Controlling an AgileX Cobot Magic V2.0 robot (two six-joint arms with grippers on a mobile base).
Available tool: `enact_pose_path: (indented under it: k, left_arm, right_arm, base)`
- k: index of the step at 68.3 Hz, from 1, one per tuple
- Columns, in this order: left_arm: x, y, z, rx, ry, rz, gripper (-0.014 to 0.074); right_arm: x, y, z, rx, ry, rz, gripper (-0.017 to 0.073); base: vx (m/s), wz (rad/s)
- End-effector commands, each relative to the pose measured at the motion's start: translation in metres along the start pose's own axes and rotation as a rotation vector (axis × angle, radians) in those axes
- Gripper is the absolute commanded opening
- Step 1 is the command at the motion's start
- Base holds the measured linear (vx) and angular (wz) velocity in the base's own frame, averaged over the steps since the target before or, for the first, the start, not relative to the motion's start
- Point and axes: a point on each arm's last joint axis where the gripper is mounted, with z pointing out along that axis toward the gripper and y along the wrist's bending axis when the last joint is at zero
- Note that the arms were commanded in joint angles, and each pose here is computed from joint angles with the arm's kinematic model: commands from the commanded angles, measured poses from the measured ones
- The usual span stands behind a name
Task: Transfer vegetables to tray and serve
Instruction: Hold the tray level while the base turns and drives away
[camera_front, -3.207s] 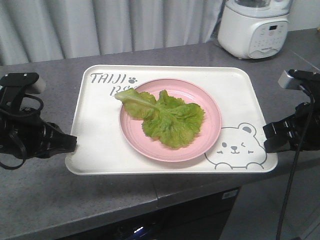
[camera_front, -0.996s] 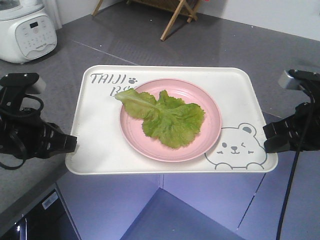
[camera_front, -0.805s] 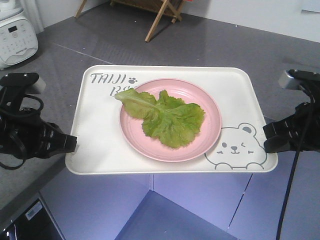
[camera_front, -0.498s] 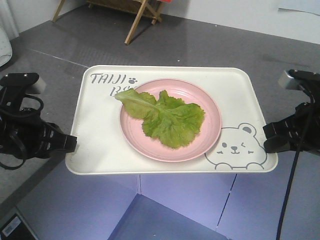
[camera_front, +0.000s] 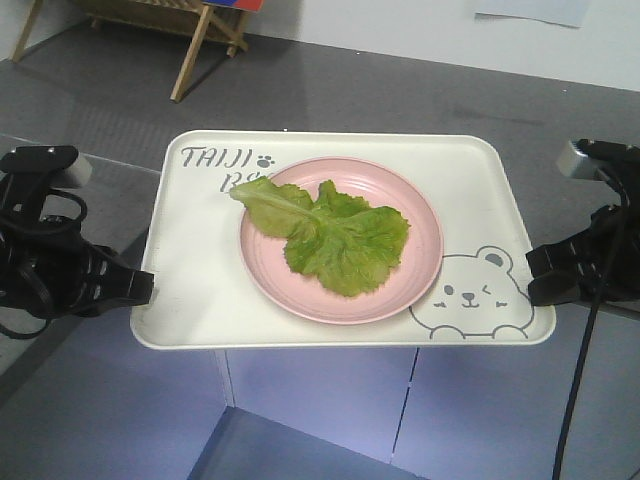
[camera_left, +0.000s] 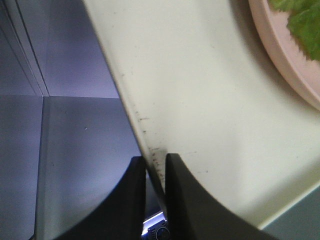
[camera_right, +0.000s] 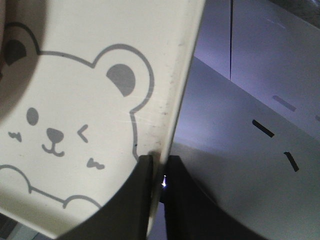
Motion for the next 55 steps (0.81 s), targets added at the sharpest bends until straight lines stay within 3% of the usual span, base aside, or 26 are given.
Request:
enact_pose_path:
  k: [1,55]
  left_arm:
    - [-0.0113,-0.0117,-0.0153,0.052,-0.11,-0.002,-0.0006]
    - [-0.0113,-0.0117,-0.0153,0.052,-0.11,-0.002,-0.0006]
  right_arm:
    - [-0.0061,0.0167,-0.0161,-0.081,-0.081,-0.024,-0.0003]
    - [-0.0061,0.0167,-0.0161,-0.081,-0.081,-0.024,-0.0003]
  base:
    - [0.07,-0.26]
    - [0.07,-0.25]
